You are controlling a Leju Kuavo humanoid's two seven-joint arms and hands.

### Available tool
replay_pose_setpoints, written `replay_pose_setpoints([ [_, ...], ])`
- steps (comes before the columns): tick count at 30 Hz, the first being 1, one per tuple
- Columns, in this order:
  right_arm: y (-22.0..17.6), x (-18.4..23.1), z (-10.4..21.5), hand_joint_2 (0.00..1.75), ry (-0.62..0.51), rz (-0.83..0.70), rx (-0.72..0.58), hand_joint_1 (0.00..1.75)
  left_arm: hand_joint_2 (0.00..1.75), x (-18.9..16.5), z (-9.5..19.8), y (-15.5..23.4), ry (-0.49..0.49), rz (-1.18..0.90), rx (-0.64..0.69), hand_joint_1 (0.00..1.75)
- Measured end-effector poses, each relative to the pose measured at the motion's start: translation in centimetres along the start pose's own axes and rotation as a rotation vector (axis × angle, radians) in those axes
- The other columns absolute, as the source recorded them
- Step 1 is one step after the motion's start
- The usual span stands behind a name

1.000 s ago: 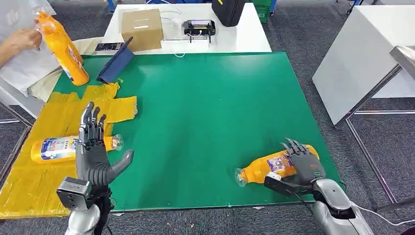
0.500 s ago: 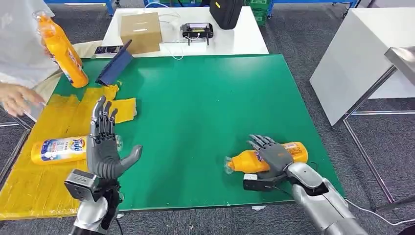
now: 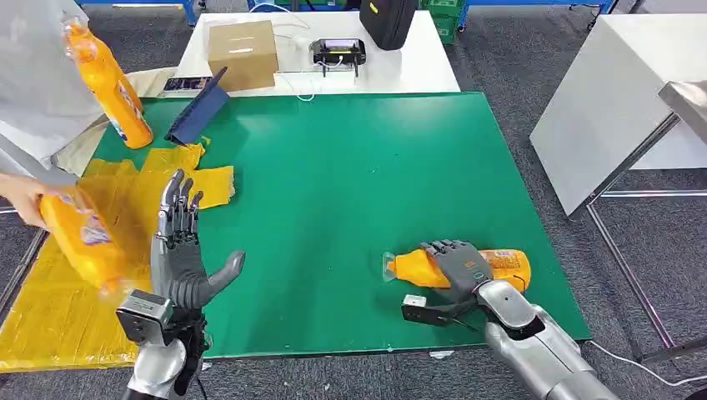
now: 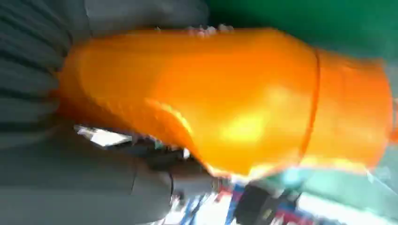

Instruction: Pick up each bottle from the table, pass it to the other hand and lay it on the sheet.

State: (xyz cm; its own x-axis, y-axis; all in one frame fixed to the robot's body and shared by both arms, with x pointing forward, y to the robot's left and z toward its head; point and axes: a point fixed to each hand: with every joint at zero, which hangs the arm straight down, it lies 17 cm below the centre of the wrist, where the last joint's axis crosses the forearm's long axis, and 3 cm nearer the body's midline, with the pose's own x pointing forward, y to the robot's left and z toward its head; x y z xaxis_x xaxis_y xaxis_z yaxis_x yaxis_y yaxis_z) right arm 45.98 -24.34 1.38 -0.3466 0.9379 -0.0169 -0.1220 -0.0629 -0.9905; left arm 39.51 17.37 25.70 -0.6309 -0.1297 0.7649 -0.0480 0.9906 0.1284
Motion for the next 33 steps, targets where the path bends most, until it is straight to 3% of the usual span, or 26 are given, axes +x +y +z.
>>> replay_pose_setpoints([
  [6, -11.3, 1.6, -0.1, 1.75, 0.063, -0.151, -0.417, 1.75, 1.75, 0.0, 0.5, -0.2, 0.012, -0.015, -0.01, 0.0],
  [14, -15.7, 1.7, 1.1, 1.75, 0.084, -0.224, -0.564, 1.75, 1.75, 0.0, 0.6, -0.3, 0.014, -0.016, -0.009, 0.0],
  [18, -21.7, 2.3, 3.8, 1.75, 0.044, -0.306, -0.845, 1.75, 1.75, 0.2, 0.6, -1.2, 0.011, -0.001, -0.038, 0.0],
  [22, -26.6, 3.4, 6.0, 1.75, -0.032, -0.416, -1.031, 1.75, 1.75, 0.1, 0.4, -3.3, 0.018, 0.025, -0.093, 0.0],
  [27, -28.4, 3.3, 6.7, 1.75, -0.065, -0.651, -1.104, 1.75, 1.75, -0.2, 0.3, -5.4, 0.032, 0.049, -0.15, 0.0],
  [32, -28.4, 3.3, 6.7, 1.75, -0.068, -0.66, -1.103, 1.75, 1.75, -0.2, 0.3, -5.5, 0.032, 0.05, -0.152, 0.0],
  [33, -28.2, 3.5, 6.3, 1.75, -0.087, -0.75, -1.088, 1.75, 1.75, -0.3, 0.3, -6.2, 0.036, 0.064, -0.177, 0.0],
])
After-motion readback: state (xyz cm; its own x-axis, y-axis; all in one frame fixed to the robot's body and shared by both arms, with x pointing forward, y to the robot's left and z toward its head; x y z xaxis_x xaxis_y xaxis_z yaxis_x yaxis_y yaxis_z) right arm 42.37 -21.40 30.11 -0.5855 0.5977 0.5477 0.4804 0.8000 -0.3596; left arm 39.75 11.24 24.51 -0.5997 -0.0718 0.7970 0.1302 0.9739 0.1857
